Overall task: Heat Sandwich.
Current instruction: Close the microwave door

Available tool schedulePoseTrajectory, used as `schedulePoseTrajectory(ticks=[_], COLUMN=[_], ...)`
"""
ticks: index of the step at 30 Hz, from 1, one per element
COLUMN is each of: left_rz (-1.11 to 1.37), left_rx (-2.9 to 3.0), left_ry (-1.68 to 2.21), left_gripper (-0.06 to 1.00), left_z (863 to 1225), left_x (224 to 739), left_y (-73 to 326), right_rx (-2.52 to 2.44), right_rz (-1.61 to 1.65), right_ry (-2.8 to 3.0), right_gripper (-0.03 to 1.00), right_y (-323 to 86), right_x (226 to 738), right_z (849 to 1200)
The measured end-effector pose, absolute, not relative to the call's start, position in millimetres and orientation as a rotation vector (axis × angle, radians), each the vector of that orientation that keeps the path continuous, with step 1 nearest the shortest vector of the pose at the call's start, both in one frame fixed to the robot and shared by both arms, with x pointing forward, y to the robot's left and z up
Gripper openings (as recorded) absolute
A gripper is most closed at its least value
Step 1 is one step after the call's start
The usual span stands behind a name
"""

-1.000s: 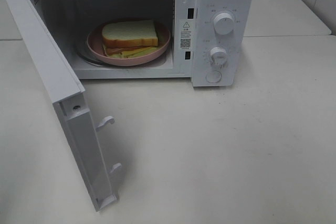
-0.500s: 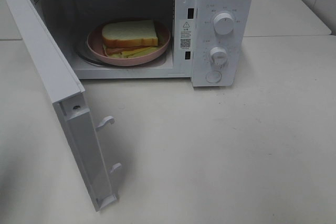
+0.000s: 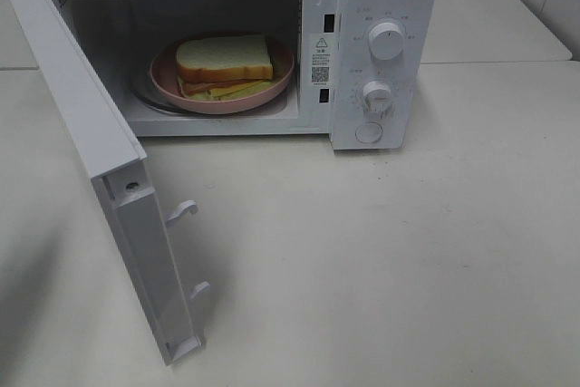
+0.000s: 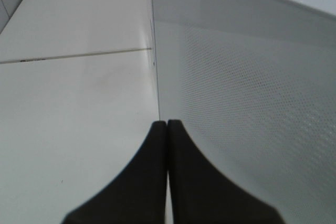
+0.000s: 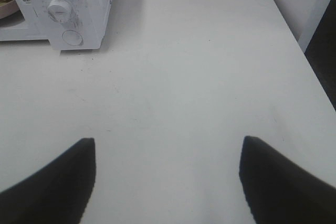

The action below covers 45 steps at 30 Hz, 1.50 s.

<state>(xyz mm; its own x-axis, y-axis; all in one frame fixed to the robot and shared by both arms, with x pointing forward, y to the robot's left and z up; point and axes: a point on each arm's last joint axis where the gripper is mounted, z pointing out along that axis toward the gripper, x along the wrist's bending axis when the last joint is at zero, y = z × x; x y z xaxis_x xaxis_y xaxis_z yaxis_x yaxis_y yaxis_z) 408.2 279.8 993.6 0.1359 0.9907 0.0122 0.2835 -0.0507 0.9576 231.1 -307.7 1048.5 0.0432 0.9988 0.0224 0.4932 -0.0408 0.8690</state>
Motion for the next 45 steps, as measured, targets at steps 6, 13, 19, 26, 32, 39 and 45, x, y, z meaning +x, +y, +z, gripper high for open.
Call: schedulePoseTrajectory(ticks=[6, 13, 19, 26, 32, 39, 45], left_rz=[0.986, 0.875, 0.78, 0.723, 0.734, 0.756, 0.736], left_rx=[1.527, 1.542, 1.612, 1.637, 1.619, 1.594, 1.571], left_ry=[1.221, 1.131, 1.017, 0.967, 0.977, 0.998, 1.008], left_gripper=[0.0, 0.0, 0.0, 0.0, 0.0, 0.0, 0.0], left_z=[979.1, 962.8, 955.3, 948.7, 946.3, 946.4, 946.6], left_x=[428.9, 443.2, 457.1, 457.6, 459.8, 470.8, 478.6], left_y=[273.2, 259.9, 239.2, 218.7, 201.4, 171.5, 149.7], right_rx=[1.622, 1.622, 1.623, 1.623, 1.623, 1.623, 1.623], right_rz=[0.916, 0.916, 0.917, 0.917, 0.917, 0.917, 0.917], right_ry=[1.533, 1.533, 1.533, 1.533, 1.533, 1.533, 1.533], right_gripper=[0.73, 0.73, 0.73, 0.73, 0.73, 0.73, 0.73], right_y=[-307.7, -307.7, -307.7, -307.7, -307.7, -307.7, -307.7], right_x=[231.1, 231.1, 231.1, 231.1, 231.1, 231.1, 231.1], right_z=[1048.5, 1048.5, 1048.5, 1048.5, 1048.5, 1048.5, 1048.5])
